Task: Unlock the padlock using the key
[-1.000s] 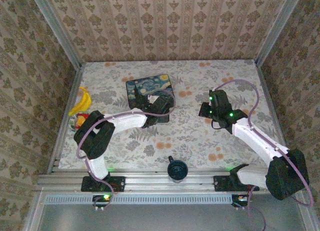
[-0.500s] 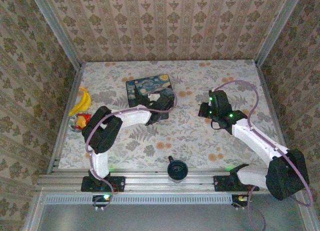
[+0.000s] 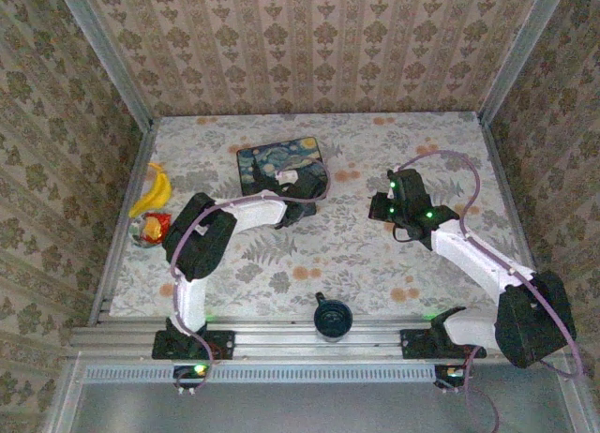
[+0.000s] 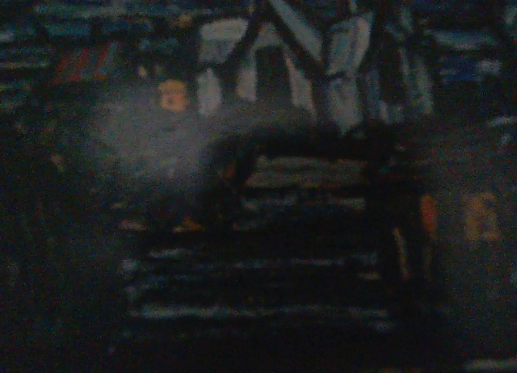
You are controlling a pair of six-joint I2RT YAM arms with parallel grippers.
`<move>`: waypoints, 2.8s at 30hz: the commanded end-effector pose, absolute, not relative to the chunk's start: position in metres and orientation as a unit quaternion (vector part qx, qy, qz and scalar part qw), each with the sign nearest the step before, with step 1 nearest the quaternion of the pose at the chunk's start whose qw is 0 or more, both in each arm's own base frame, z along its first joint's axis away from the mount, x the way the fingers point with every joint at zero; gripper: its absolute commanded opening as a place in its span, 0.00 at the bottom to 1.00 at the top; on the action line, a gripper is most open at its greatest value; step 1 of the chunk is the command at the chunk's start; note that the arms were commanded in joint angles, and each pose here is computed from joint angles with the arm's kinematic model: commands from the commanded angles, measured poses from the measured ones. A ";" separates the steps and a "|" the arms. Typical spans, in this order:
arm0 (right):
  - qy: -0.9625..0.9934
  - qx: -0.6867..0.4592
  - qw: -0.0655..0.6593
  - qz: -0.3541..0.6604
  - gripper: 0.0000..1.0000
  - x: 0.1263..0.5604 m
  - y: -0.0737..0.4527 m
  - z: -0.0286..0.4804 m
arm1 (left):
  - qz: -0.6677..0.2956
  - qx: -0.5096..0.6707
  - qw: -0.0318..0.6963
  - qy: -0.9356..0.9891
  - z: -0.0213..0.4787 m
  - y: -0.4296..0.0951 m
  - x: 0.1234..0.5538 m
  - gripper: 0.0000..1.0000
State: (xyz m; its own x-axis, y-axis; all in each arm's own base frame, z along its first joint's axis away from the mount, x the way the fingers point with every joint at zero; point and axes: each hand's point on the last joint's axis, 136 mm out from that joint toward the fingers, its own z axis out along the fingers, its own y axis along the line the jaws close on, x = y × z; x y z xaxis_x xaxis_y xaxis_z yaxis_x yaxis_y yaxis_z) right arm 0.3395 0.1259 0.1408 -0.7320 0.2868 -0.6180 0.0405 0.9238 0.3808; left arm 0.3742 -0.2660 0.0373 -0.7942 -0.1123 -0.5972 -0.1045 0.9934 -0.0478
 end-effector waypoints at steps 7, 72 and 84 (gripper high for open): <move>0.912 0.085 0.359 0.181 0.00 0.343 0.131 0.148 | 0.023 -0.056 0.291 0.955 0.035 -0.232 0.345 0.73; 0.875 -0.001 0.376 0.304 0.00 0.297 0.178 0.097 | -0.299 -0.093 0.244 0.918 0.062 -0.341 0.355 0.00; 0.870 -0.014 0.366 0.329 0.00 0.305 0.206 0.082 | -0.348 -0.124 0.187 0.910 0.064 -0.355 0.354 0.00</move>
State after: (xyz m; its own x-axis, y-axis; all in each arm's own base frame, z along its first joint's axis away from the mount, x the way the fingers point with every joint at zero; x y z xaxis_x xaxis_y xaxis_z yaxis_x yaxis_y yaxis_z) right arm 0.2975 0.1927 0.0724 -0.7567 0.2003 -0.6223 -0.2302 0.8092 0.5405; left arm 0.3487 -0.3279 0.0460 -0.8885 -0.3188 -0.3302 -0.0860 0.8223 -0.5625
